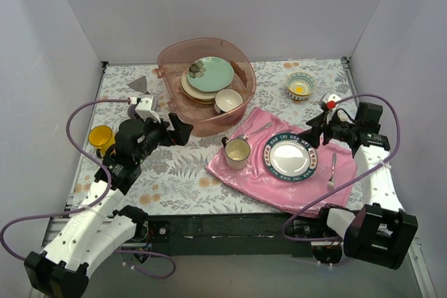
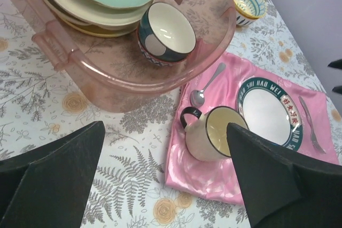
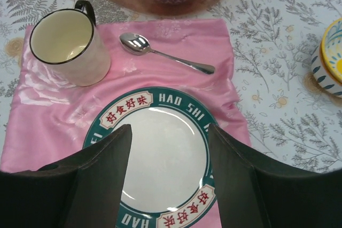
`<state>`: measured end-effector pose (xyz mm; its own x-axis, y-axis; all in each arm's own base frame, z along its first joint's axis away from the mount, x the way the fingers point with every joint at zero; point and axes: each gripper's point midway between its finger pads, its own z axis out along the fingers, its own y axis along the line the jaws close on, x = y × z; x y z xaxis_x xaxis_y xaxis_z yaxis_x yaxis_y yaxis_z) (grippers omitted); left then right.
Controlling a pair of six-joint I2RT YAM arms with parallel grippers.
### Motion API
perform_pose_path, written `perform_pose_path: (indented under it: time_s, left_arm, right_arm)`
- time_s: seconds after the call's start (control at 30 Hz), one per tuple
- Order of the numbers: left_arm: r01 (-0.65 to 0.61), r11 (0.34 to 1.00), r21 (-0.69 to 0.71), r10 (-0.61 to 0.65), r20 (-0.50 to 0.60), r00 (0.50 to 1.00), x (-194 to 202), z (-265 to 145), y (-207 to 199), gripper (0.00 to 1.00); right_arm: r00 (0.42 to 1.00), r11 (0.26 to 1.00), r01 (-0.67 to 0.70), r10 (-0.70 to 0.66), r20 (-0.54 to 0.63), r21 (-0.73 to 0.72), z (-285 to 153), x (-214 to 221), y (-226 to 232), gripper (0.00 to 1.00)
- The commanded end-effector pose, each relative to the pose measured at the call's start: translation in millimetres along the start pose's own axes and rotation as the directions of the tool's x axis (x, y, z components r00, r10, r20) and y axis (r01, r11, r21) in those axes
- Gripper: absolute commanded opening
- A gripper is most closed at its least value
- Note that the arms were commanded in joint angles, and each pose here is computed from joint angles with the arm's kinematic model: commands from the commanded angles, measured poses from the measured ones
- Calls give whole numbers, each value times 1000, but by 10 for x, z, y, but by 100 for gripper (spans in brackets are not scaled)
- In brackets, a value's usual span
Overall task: Place the mixed dishes into the plastic bin
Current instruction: Place the bowl in the plastic bin, then pick up the bowl from the center of the board.
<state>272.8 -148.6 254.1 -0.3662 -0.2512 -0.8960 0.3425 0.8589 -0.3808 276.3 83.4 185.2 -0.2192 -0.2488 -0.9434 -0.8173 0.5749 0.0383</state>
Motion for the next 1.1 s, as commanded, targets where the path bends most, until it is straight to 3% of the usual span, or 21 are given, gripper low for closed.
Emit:
perform_pose_path:
  time_s: [0.0,0.33,0.47,0.63,0.8,1.07]
  left_arm:
    - [-23,999,-24,24,40,999,44,-42,102,98]
    - [-27,998,-51,28,19,999,162,-39,187,98]
    - [-30,998,-53,31,12,999,176,-27,194,98]
    - [-32,995,-92,34,22,999,160,-23,265,98]
    - [-34,994,-107,36,16,999,174,-8,303,98]
    - [-34,992,-121,36,12,999,184,10,341,98]
  right_arm:
    - [995,995,80,-77,-71,52,22,-228,-239,67]
    - [958,985,78,-31,-285,156,523,-285,-755,66]
    - [950,971,71,3,-313,227,707,-432,-990,66]
    - [917,946,76,58,-396,316,958,-315,-1278,65]
    - [901,899,61,137,-412,433,1150,-351,-1620,64]
    - [873,898,-5,218,-436,439,1525,-87,-1886,63]
